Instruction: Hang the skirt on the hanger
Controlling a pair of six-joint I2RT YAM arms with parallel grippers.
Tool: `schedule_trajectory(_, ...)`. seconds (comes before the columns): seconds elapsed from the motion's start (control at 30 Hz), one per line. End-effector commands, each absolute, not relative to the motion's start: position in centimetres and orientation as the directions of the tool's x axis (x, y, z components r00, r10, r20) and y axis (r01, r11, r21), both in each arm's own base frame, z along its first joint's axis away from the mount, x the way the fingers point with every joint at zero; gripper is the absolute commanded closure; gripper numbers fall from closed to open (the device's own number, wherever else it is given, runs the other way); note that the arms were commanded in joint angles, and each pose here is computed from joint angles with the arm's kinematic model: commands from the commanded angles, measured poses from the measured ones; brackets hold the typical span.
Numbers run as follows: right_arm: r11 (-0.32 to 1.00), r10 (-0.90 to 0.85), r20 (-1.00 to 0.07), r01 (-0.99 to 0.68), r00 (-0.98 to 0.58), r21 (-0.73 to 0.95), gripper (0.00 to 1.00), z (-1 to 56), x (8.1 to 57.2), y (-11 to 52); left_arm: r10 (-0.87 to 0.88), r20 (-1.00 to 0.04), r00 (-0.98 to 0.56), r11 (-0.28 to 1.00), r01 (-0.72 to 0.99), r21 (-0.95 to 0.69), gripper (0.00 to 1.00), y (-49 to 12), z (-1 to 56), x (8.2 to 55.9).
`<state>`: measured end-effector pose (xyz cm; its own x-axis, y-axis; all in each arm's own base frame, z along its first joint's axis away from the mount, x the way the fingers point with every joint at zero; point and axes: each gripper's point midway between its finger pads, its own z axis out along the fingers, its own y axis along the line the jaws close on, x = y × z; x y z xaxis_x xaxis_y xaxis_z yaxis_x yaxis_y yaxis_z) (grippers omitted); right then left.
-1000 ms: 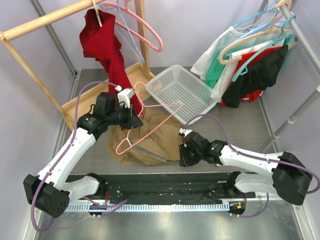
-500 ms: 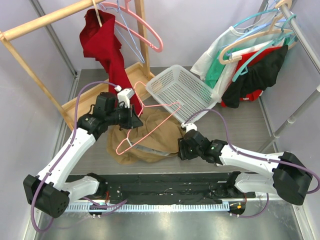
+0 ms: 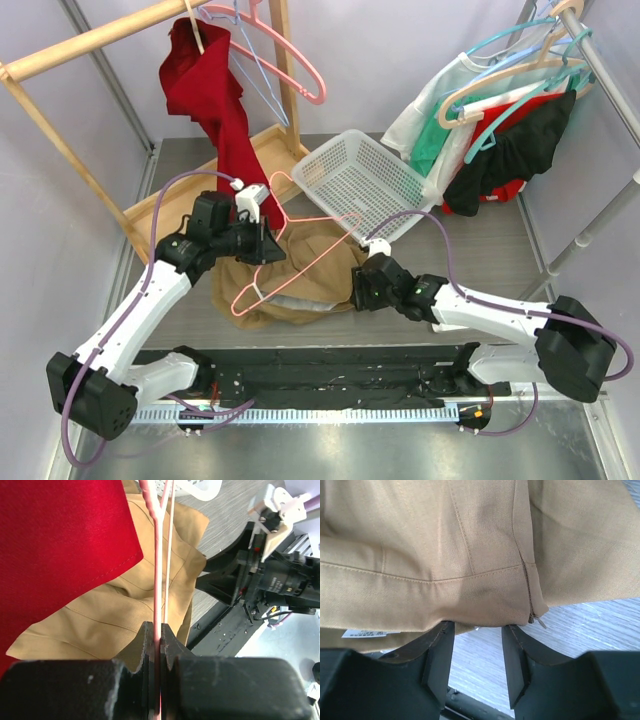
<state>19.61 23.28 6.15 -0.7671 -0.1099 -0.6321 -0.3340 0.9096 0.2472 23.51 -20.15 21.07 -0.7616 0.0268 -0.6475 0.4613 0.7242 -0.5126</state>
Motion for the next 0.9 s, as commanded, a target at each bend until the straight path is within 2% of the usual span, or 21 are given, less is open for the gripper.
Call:
schedule_trajectory(0.0,0.913,-0.021,-0.703,-0.300,-0.711,0.275,0.55,8.1,22.1,24.8,-0.004,-0.690,-0.724,0.684,0.501,-0.531,1.00,-20.7,23.0,23.5)
schedule_trajectory(0.1,0.932,0.017,-0.723,-0.251,-0.690,0.262,0.65,8.3,23.0,24.3,-0.007,-0.689,-0.724,0.684,0.499,-0.532,1.00,-20.7,23.0,23.5)
schedule_trajectory(0.13,0.935,0.027,-0.727,-0.239,-0.686,0.260,0.73,8.4,23.2,24.2,-0.007,-0.687,-0.727,0.682,0.499,-0.534,1.00,-20.8,23.0,23.5)
schedule_trajectory(0.33,0.950,0.043,-0.737,-0.201,-0.675,0.239,0.89,8.5,23.5,23.3,-0.009,-0.690,-0.724,0.685,0.498,-0.532,1.00,-20.7,23.0,23.6)
schedule_trajectory(0.37,0.950,0.042,-0.734,-0.201,-0.678,0.240,0.97,8.4,23.4,23.3,-0.009,-0.689,-0.725,0.685,0.497,-0.532,1.00,-20.7,22.9,23.6)
schedule_trajectory(0.4,0.950,0.043,-0.733,-0.199,-0.678,0.239,0.99,8.4,23.4,23.2,-0.009,-0.688,-0.726,0.687,0.496,-0.532,1.00,-20.7,22.9,23.6)
schedule_trajectory(0.77,0.950,0.029,-0.732,-0.209,-0.681,0.233,0.99,8.5,22.8,22.7,-0.007,-0.688,-0.726,0.687,0.496,-0.531,1.00,-20.8,22.7,23.7)
schedule_trajectory(0.87,0.951,0.014,-0.714,-0.211,-0.700,0.225,0.81,7.3,22.7,22.9,-0.006,-0.687,-0.727,0.686,0.496,-0.532,1.00,-20.8,22.7,23.7)
